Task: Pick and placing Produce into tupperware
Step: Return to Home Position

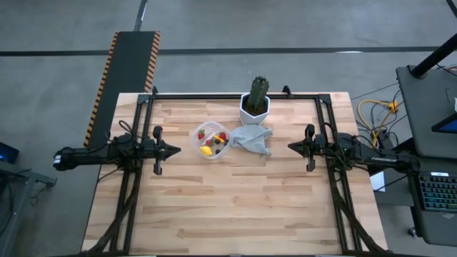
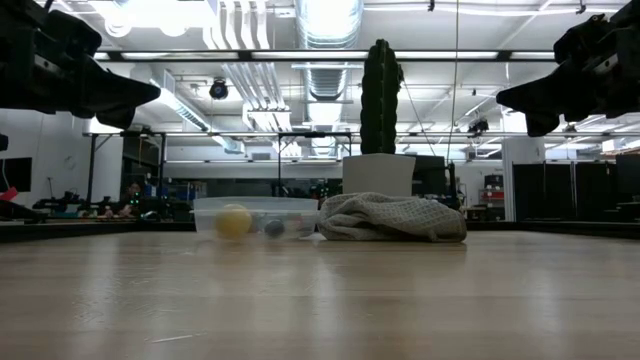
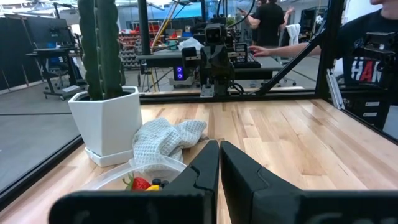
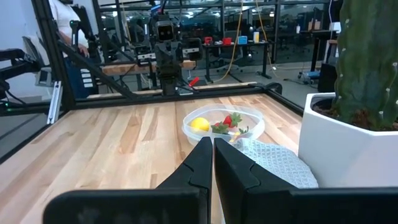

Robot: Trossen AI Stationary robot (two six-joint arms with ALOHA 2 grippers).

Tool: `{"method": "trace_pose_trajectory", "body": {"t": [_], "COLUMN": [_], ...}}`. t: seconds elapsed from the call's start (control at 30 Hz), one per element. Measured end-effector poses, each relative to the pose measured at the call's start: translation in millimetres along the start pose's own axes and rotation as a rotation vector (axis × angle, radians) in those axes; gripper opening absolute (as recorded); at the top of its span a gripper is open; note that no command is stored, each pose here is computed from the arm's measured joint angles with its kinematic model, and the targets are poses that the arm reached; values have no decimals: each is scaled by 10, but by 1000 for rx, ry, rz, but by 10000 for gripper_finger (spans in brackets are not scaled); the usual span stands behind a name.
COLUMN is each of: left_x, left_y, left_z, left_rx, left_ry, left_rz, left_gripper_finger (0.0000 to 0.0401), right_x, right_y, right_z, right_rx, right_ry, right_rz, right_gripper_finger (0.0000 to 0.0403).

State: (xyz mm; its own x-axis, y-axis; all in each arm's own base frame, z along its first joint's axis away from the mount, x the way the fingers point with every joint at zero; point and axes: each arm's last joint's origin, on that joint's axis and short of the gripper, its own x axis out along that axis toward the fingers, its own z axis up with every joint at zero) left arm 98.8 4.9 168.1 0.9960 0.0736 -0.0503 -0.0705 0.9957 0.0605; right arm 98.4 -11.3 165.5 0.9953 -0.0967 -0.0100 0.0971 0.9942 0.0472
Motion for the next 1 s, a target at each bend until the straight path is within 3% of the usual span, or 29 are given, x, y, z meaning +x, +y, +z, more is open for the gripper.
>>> {"method": "trace_pose_trajectory", "body": {"t": [1.0], "left_x": [0], "left_y": [0], "left_z": [0], "left_rx": [0], "left_ry": [0], "left_rz": [0], "left_gripper_finger": [0], "right_x": [0], "right_y": [0], "right_z": [0], "right_rx": [9], "right_ry": [0], "right_rz": [0], "right_gripper_finger": [9]}}
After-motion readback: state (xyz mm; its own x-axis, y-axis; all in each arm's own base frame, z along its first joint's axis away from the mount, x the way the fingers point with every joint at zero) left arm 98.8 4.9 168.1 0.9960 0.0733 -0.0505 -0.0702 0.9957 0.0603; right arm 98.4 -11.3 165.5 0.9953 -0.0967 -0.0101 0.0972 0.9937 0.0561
